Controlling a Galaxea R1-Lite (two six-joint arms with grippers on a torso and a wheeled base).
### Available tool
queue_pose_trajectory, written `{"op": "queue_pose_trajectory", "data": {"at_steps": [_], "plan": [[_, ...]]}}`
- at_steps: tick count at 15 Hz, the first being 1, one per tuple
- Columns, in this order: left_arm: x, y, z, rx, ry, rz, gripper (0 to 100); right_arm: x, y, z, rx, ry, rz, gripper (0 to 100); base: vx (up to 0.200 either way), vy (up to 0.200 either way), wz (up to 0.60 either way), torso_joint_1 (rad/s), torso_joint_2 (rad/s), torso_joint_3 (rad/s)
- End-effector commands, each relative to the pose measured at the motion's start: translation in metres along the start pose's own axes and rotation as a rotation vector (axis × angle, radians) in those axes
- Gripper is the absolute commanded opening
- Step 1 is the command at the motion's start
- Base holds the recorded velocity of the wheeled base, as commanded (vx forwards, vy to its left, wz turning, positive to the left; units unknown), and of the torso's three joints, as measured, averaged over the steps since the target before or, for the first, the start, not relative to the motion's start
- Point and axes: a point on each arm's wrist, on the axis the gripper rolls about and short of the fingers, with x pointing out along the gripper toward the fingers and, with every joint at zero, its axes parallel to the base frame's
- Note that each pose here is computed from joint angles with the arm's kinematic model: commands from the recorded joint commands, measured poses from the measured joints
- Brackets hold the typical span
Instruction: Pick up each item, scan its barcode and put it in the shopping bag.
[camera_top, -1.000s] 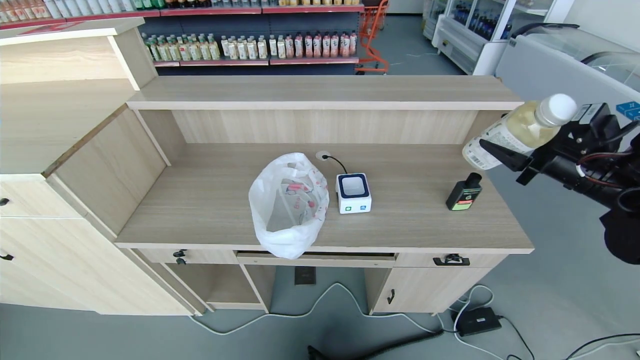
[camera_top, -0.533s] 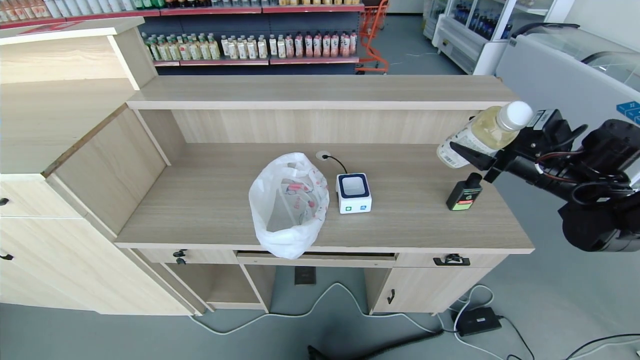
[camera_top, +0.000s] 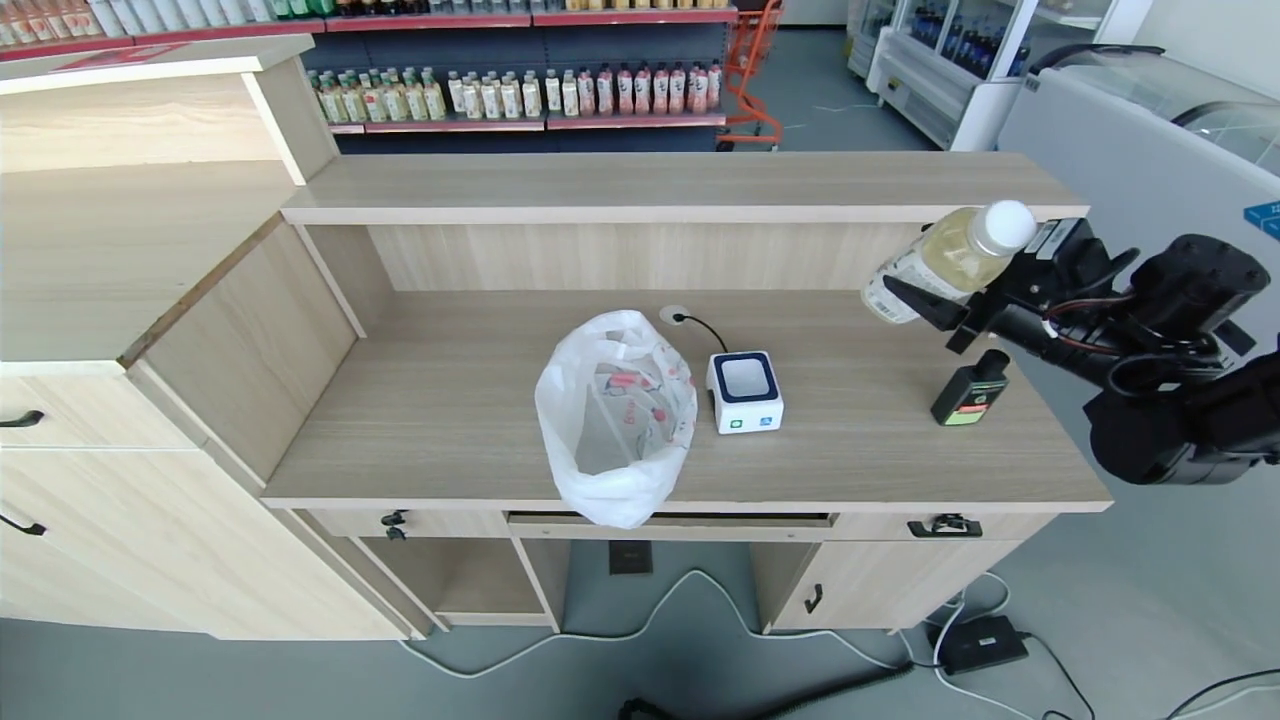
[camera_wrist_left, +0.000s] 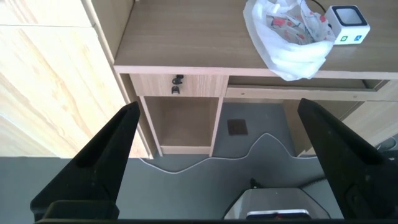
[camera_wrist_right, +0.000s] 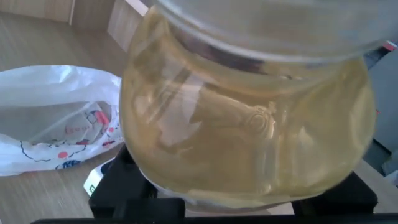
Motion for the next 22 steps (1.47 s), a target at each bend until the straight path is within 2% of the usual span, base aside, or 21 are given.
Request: {"op": "queue_pose_trajectory", "data": {"at_steps": [1,5,12,19,22], "plan": [[0.0,0.0,0.0,0.001,-0.002,0.0,100,0.011,0.003,-0.017,-0.008,-0.009,0.012,0,0.0,0.2,0.0,-0.002,0.0,0.007],[0.0,0.0,0.0,-0.003,-0.004,0.006,100,0.039,0.0,-0.047,-0.057,-0.052,0.011,0,0.0,0.0,0.0,0.0,0.0,0.0],[0.0,0.0,0.0,-0.003,-0.004,0.006,100,0.039,0.021,-0.082,-0.101,-0.005,0.041,0,0.0,0.0,0.0,0.0,0.0,0.0],[0.0,0.0,0.0,-0.003,-0.004,0.006,100,0.05,0.044,-0.092,-0.116,-0.012,0.079,0,0.0,0.0,0.0,0.0,0.0,0.0],[0.0,0.0,0.0,-0.003,-0.004,0.006,100,0.057,0.045,-0.097,-0.149,-0.034,0.081,0,0.0,0.0,0.0,0.0,0.0,0.0]]}}
